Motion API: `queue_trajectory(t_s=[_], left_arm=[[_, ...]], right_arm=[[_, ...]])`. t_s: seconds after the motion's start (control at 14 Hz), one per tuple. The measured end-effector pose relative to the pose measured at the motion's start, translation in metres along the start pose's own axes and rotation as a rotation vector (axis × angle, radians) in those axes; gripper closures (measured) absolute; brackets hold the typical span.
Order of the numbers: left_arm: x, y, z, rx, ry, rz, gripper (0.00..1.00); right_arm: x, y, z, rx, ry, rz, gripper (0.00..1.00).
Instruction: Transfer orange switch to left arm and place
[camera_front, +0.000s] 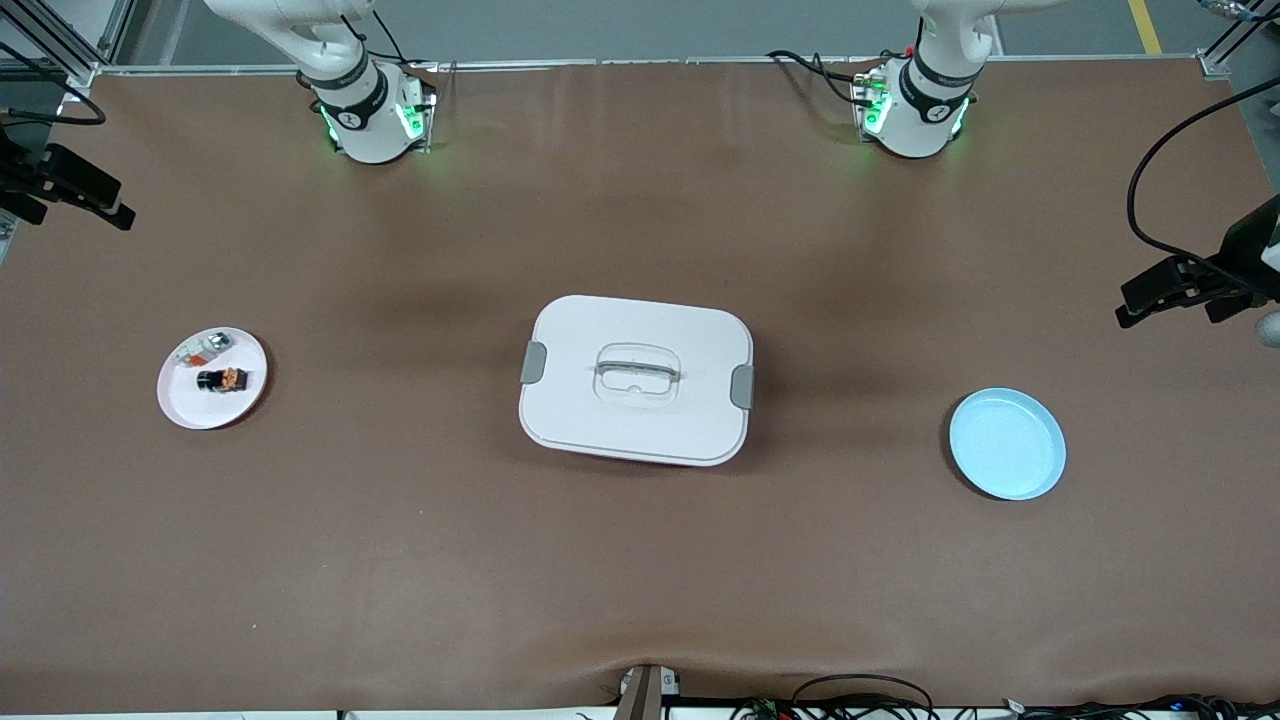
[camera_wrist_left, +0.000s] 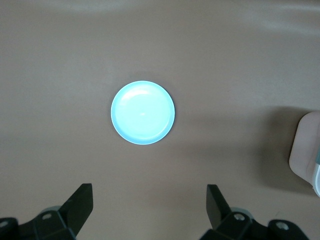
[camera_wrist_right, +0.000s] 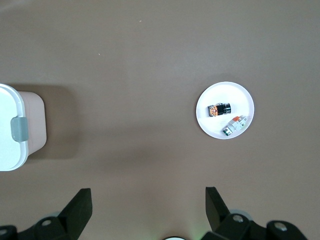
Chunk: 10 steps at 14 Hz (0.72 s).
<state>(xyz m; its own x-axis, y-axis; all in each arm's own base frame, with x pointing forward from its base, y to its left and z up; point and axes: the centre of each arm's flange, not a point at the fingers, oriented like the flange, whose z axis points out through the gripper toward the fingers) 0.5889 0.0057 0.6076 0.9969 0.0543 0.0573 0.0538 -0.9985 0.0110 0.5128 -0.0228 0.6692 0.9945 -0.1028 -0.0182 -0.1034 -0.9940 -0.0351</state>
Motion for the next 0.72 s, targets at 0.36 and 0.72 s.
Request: queue_trajectory(t_s=[0.36, 0.72], left_arm=[[0.0, 0.0, 0.0, 0.0, 0.0, 0.0, 0.0], [0.0, 0.0, 0.0, 0.0, -0.001, -0.001, 0.0]], right_arm=[[0.0, 0.003, 0.0, 0.0, 0.001, 0.006, 0.0], [-0.002, 0.005, -0.012, 0.001, 0.027, 0.009, 0.0]])
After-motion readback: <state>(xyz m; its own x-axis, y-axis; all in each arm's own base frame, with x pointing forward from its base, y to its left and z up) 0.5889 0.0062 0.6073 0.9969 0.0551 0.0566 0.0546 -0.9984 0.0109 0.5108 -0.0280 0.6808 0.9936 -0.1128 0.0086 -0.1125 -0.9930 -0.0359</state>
